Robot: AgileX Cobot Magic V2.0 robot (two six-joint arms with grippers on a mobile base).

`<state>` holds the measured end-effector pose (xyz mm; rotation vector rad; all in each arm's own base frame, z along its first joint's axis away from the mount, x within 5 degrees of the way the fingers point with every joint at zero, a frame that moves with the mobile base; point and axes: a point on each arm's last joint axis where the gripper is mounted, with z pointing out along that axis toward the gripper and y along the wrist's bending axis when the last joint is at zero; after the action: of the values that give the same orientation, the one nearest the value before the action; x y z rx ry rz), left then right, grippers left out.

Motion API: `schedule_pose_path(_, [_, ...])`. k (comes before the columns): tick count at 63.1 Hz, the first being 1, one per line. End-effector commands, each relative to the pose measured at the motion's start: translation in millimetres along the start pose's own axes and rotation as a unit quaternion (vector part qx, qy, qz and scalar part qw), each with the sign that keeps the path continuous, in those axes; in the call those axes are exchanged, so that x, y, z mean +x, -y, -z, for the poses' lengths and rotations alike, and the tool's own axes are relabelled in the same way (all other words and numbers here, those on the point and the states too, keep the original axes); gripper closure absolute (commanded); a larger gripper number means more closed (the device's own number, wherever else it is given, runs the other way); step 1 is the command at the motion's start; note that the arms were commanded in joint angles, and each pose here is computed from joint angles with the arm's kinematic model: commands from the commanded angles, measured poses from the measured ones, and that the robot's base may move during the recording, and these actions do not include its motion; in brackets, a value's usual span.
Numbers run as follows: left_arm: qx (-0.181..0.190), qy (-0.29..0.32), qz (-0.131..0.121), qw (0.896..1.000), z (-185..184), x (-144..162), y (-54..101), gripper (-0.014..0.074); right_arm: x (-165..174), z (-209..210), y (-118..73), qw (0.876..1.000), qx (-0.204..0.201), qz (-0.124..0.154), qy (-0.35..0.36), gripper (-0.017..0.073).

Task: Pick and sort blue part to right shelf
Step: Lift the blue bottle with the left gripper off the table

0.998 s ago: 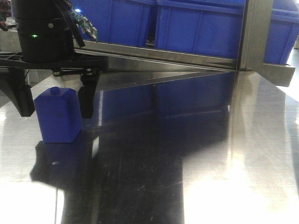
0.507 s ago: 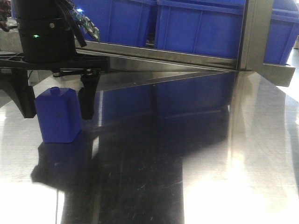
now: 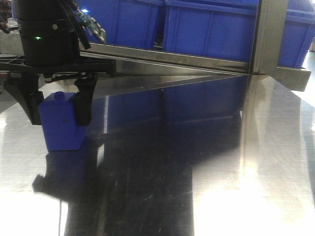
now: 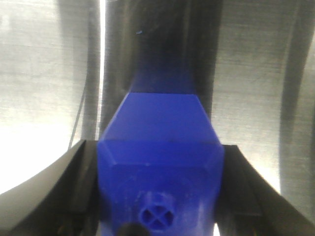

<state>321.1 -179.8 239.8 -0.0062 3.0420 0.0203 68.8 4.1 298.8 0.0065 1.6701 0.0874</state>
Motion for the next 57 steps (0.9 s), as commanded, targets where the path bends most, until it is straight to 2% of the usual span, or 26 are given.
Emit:
schedule_pose_path(1, [0.016, 0.027, 0.000, 1.000, 23.7, 1.8, -0.5, 0.0207, -18.3, 2.6, -0.1, 0.998, 0.003, 0.004, 0.059, 0.0167])
schedule_pose_path(5, [0.017, 0.028, -0.003, 0.999, 26.1, 3.0, -0.7, 0.0207, -18.3, 2.6, -0.1, 0.998, 0.003, 0.004, 0.059, 0.0167])
schedule_pose_path(8, [0.020, 0.031, -0.016, 0.999, 29.1, 4.2, -0.4, 0.0207, -18.3, 2.6, -0.1, 0.998, 0.003, 0.004, 0.059, 0.0167])
schedule_pose_path(13, [0.028, 0.043, -0.050, 0.997, 40.0, 8.7, 0.4, 0.0207, -18.3, 2.6, -0.1, 0.998, 0.003, 0.004, 0.059, 0.0167])
schedule_pose_path(21, [0.070, 0.053, -0.099, 0.991, 59.8, 18.2, 1.8, 0.0207, -18.3, 2.6, -0.1, 0.998, 0.003, 0.004, 0.059, 0.0167])
schedule_pose_path(30, [0.127, 0.086, -0.194, 0.969, 78.0, 27.2, 5.7, 0.0207, -18.3, 2.6, -0.1, 0.998, 0.003, 0.004, 0.059, 0.0167])
schedule_pose_path(34, [0.152, 0.113, -0.222, 0.956, 82.1, 31.6, 6.7, 0.0207, -18.3, 2.6, -0.1, 0.998, 0.003, 0.004, 0.059, 0.0167])
schedule_pose_path(37, [0.177, 0.140, -0.232, 0.946, 83.6, 34.5, 8.4, 0.0207, -18.3, 2.6, -0.1, 0.998, 0.003, 0.004, 0.059, 0.0167])
schedule_pose_path(42, [0.206, 0.183, -0.225, 0.935, 82.8, 41.2, 4.1, 0.0207, -18.3, 2.6, -0.1, 0.998, 0.003, 0.004, 0.059, 0.0167])
schedule_pose_path(51, [0.209, 0.237, -0.202, 0.927, 73.3, 54.8, -9.5, 0.0207, -18.3, 2.6, -0.1, 0.998, 0.003, 0.004, 0.059, 0.0167])
schedule_pose_path(57, [0.214, 0.291, -0.187, 0.914, 75.9, 64.6, -18.7, 0.0207, -18.3, 2.6, -0.1, 0.998, 0.003, 0.004, 0.059, 0.0167])
